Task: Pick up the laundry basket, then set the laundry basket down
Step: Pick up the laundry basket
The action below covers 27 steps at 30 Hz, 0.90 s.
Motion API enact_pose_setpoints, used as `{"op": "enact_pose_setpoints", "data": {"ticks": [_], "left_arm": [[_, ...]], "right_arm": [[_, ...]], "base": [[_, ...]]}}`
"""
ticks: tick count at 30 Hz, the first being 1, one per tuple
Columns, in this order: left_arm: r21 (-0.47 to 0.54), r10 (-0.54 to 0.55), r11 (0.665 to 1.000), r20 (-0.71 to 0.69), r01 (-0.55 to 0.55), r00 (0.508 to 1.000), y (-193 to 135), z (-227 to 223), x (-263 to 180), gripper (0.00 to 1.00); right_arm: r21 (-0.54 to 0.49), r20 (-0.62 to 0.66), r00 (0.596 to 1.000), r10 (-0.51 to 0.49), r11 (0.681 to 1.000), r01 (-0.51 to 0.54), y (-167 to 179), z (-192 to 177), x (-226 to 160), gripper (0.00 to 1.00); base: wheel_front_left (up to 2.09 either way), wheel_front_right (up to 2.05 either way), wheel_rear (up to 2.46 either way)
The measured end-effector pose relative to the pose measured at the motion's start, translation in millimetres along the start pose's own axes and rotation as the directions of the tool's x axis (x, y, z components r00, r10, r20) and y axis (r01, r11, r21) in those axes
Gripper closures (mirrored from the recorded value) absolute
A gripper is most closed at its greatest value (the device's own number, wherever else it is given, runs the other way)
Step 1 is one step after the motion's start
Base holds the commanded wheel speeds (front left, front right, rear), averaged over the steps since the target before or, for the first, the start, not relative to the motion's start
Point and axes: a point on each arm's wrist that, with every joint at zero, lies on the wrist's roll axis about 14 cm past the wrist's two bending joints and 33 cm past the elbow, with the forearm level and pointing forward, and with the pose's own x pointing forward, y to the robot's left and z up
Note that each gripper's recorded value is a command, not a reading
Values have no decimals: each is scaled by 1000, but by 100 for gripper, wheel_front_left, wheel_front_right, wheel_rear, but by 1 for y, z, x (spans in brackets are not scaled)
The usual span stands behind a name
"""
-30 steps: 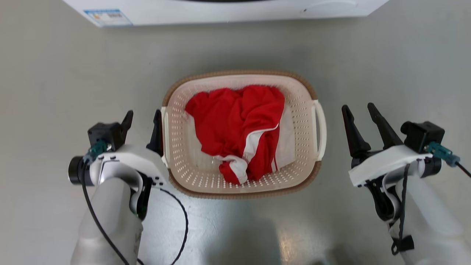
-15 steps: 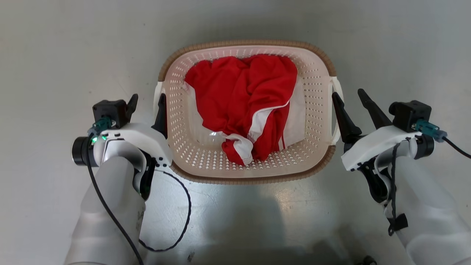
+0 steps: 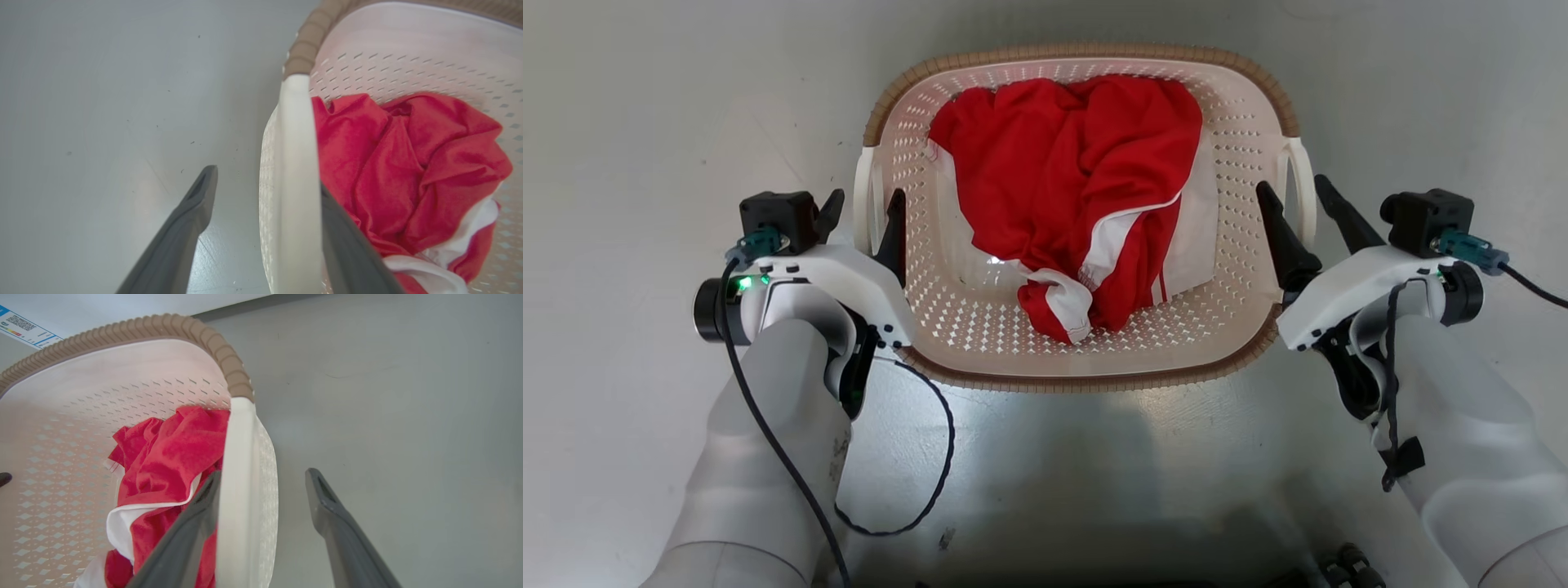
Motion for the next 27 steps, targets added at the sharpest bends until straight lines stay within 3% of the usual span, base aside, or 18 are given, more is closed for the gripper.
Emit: {"op": "enact_pose_setpoints", "data": {"ticks": [11,13,14,16,17,27], "left_arm": [[3,-8,1000,-39,8,999,-1,-10,6,0],[-5,-9,1000,-45,9,999,-1,-11,6,20],[-11,-14,1000,-47,14,999,-3,-11,7,45],[-14,-25,1000,-57,24,998,-6,-13,7,71],[-14,-33,999,-60,32,998,-9,-14,8,98],[-14,-47,999,-63,46,997,-16,-10,3,100]], "right_arm": [[5,-41,999,8,1000,-8,3,-9,12,1],[16,-41,999,5,1000,-4,3,-8,13,33],[24,-54,999,2,1000,0,3,-12,12,64],[34,-63,998,11,999,-9,6,-16,13,100],[41,-60,998,16,999,-14,9,-16,14,100],[53,-64,998,15,999,-11,12,-12,11,100]], "base": [[0,0,0],[0,0,0],[0,0,0],[0,0,0],[0,0,0],[0,0,0]]}}
